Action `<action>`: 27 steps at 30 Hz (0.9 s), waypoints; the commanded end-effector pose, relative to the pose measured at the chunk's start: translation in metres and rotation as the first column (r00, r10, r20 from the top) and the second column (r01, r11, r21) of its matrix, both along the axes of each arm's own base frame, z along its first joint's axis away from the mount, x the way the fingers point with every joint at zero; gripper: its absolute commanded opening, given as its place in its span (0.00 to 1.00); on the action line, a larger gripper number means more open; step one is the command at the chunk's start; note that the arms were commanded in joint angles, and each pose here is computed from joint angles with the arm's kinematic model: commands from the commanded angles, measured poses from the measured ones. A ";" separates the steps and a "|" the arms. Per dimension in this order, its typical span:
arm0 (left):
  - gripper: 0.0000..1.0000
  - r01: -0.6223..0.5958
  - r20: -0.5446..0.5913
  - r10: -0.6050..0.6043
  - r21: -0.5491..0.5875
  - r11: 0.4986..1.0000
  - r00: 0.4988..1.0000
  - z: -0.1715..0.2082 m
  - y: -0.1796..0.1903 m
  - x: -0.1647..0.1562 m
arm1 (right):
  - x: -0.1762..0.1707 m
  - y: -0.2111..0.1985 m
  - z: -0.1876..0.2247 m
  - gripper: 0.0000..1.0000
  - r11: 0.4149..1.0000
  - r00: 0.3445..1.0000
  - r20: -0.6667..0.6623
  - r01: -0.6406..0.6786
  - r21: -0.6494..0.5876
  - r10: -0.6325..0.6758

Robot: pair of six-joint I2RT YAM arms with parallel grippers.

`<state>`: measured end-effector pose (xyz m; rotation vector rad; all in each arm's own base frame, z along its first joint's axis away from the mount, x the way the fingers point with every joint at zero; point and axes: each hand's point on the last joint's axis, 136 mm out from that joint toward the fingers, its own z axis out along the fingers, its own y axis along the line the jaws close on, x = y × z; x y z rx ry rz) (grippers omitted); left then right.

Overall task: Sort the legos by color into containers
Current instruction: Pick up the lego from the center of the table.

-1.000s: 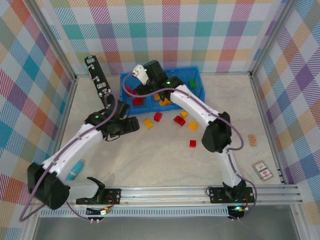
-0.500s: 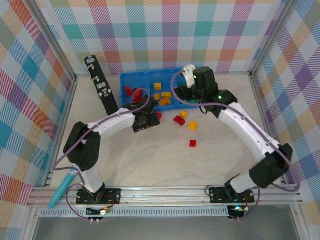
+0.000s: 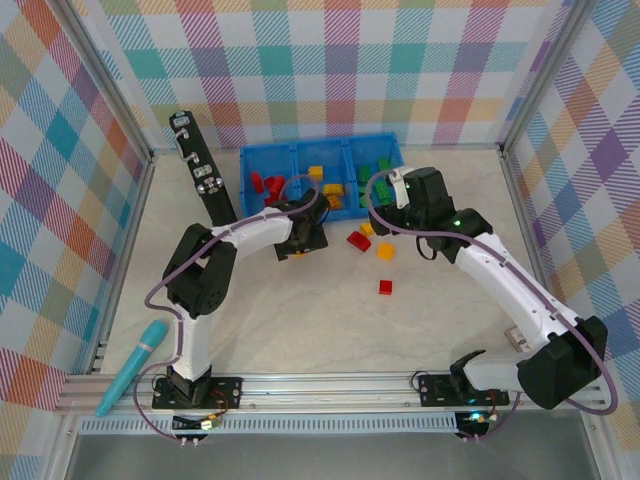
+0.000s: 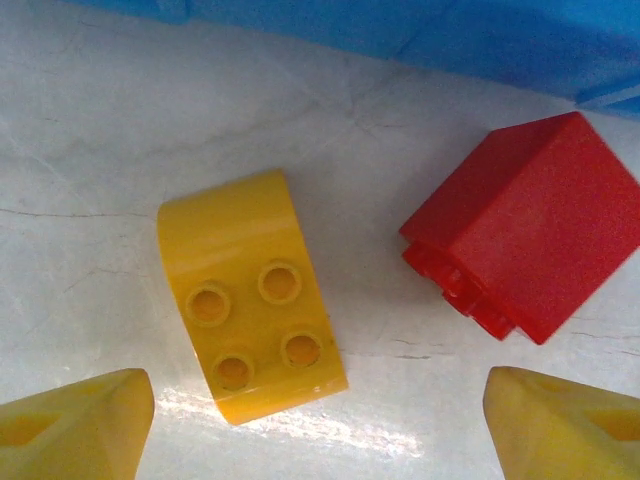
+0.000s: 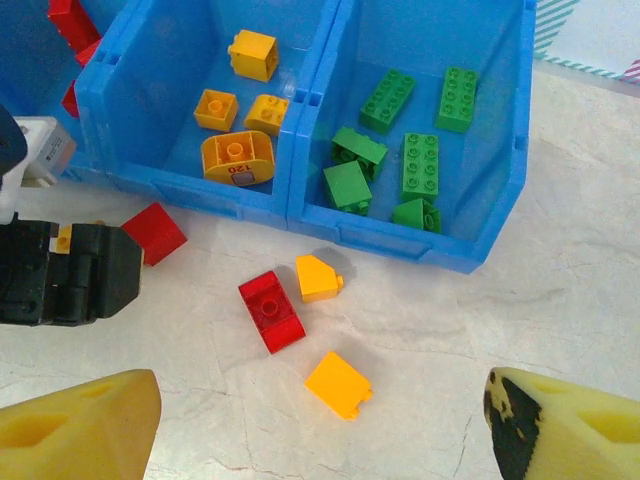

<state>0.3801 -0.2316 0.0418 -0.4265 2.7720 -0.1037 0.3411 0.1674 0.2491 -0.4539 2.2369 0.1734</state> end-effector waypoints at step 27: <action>0.25 -0.012 -0.143 0.027 0.106 0.994 0.989 -0.034 0.053 -0.016 | -0.002 -0.003 -0.036 0.85 0.996 0.986 -0.144 0.085 0.027 -0.080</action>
